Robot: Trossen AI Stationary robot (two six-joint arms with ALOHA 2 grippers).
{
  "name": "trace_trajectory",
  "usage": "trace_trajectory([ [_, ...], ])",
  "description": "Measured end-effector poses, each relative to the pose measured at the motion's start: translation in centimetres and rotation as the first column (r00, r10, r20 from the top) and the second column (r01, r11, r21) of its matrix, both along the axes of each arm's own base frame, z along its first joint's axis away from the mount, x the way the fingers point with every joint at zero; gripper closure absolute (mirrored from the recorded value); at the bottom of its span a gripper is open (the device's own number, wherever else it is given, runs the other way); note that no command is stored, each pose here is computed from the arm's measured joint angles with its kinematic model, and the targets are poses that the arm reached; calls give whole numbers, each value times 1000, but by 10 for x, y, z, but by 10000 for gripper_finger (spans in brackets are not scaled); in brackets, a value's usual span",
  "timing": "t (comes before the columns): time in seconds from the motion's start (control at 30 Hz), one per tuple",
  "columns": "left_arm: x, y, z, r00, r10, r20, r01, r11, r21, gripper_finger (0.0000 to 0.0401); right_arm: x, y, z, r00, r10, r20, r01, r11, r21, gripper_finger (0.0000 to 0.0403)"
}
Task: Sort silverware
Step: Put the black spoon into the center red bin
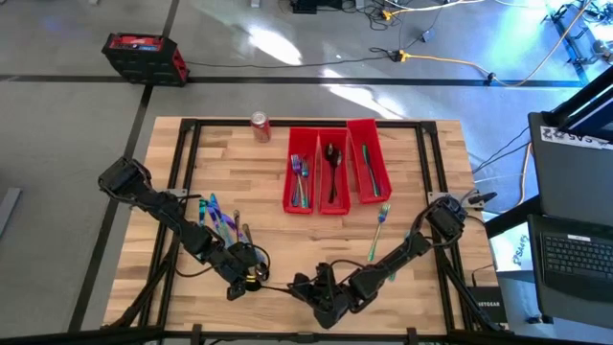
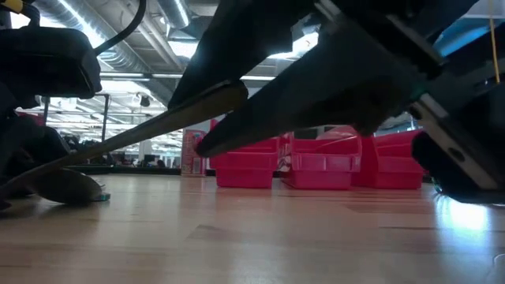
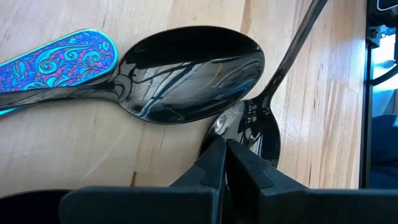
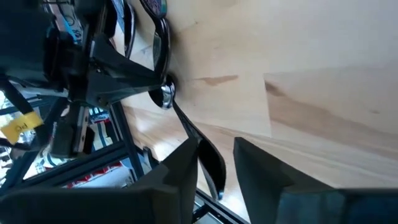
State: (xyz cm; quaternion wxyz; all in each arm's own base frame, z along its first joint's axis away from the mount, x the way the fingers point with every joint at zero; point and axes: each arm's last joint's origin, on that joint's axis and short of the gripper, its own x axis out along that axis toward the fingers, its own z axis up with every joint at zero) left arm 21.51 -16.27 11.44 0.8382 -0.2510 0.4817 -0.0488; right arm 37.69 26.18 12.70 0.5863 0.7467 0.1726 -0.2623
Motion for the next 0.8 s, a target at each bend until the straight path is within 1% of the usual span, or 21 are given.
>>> trace_trajectory([
  [0.37, 0, 0, 0, 1000, 3, -1, -3, 1000, -2, 401, 2, -2, 0, 1000, -8, 7, 8, 1000, 2, 320],
  [0.5, 0, 0, 0, 1000, 3, -1, -3, 1000, -2, 401, 2, 3, 3, 999, 11, 36, -11, 1000, 16, 320],
  [0.8, 0, 0, 0, 1000, 7, 2, -7, 1000, 3, 401, 0, 5, 4, 999, 6, 47, -7, 1000, 19, 320],
])
